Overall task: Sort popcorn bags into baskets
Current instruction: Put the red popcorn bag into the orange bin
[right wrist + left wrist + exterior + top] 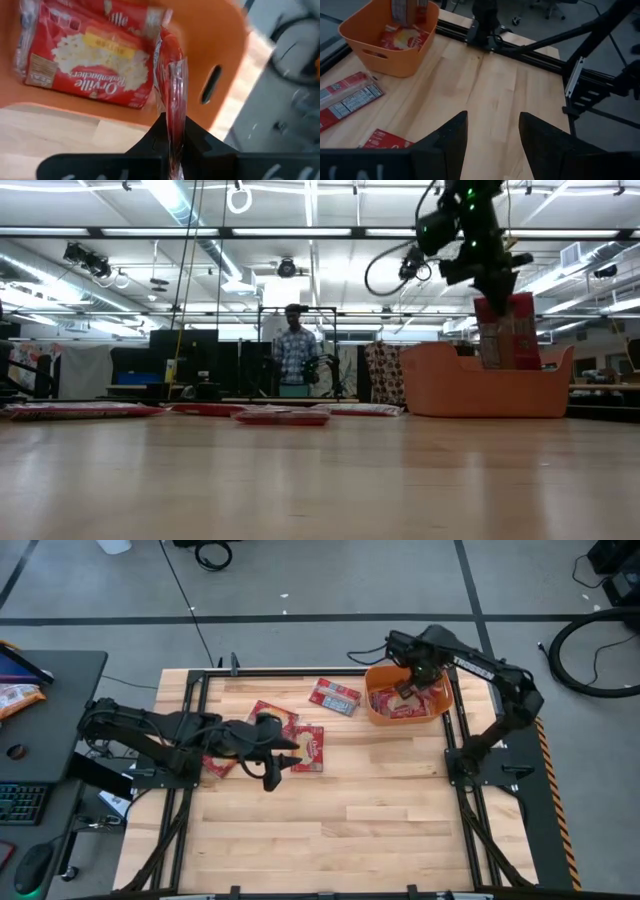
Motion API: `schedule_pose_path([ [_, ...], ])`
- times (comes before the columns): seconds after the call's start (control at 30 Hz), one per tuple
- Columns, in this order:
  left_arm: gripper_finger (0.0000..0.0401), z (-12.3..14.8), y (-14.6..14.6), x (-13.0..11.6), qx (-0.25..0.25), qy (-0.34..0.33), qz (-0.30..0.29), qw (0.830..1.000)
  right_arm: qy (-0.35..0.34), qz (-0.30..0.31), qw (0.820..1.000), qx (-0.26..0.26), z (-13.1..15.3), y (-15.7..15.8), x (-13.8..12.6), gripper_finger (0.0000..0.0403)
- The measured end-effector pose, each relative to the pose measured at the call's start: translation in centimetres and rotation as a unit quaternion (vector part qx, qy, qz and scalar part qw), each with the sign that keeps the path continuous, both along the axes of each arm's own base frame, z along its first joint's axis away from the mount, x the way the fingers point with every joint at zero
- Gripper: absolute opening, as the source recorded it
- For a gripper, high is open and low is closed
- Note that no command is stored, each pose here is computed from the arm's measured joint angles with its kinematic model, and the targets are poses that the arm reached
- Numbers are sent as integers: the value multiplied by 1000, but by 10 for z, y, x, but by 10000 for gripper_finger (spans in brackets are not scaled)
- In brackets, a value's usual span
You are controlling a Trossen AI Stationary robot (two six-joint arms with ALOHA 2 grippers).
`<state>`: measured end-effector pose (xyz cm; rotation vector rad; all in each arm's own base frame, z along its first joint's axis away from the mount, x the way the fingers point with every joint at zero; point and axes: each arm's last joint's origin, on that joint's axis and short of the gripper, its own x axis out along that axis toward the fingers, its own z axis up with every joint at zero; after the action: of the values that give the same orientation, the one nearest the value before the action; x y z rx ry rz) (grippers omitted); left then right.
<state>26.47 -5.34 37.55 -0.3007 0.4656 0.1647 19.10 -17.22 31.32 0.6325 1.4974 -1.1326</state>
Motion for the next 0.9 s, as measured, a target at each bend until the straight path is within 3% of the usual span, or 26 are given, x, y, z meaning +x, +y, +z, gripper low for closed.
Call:
schedule_pose_path([
  [0.2,180,0,-4,-1,-1,0,-6,1000,-3,-44,997,68,-38,-20,25,39],
  [0.53,180,0,-13,-3,-1,0,-24,1000,-101,-17,987,125,-85,-28,77,115],
  [0.7,180,-4,-18,-7,-11,23,-26,999,-100,5,986,132,-87,-25,79,144],
  [0.9,180,-16,-17,-15,-6,94,-18,995,-139,29,984,109,-60,-22,69,157],
])
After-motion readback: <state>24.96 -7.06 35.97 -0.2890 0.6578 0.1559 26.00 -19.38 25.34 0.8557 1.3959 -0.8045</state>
